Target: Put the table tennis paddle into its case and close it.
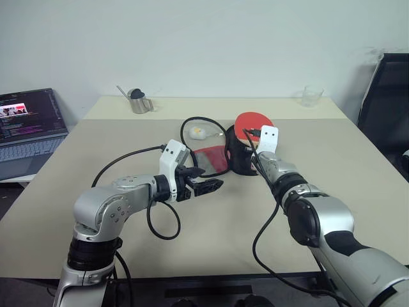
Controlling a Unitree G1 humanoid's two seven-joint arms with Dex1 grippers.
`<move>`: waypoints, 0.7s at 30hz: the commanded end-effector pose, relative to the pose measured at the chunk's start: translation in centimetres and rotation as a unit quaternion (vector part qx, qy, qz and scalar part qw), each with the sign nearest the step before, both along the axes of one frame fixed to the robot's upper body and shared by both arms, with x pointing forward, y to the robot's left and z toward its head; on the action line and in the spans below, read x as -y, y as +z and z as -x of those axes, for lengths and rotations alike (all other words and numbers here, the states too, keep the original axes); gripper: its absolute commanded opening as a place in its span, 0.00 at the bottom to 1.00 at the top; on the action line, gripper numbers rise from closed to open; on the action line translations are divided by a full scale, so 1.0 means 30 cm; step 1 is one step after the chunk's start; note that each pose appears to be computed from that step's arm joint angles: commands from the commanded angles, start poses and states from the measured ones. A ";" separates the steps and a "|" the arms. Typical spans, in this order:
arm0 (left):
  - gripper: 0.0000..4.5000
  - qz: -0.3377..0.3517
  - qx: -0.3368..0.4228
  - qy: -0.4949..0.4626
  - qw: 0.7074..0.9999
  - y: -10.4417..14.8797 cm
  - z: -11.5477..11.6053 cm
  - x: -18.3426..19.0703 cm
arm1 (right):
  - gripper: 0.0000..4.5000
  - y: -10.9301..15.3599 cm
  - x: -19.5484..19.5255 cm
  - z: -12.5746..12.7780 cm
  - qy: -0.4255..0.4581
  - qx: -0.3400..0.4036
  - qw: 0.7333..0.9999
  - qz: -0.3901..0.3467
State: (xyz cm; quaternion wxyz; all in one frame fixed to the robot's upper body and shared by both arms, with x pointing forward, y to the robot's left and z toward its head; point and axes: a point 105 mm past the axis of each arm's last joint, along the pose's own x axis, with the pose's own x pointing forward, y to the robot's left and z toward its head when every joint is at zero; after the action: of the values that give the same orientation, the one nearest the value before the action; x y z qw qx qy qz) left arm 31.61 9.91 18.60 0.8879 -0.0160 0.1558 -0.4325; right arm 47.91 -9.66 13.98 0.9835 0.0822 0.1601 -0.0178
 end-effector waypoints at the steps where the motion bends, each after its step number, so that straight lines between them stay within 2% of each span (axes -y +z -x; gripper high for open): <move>1: 0.95 0.002 0.025 -0.004 1.000 0.044 0.018 -0.002 | 0.24 0.066 -0.014 -0.015 -0.002 0.041 0.999 -0.005; 21: 0.95 0.000 0.021 0.009 1.000 0.044 0.035 -0.009 | 0.24 0.010 -0.061 0.004 0.008 0.021 1.000 -0.009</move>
State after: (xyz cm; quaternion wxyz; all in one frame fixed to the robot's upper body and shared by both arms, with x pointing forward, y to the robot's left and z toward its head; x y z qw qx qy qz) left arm 31.05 10.29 18.76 0.8933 -0.0143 0.1621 -0.4191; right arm 47.54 -7.96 13.21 0.9822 0.0902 0.1645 -0.0059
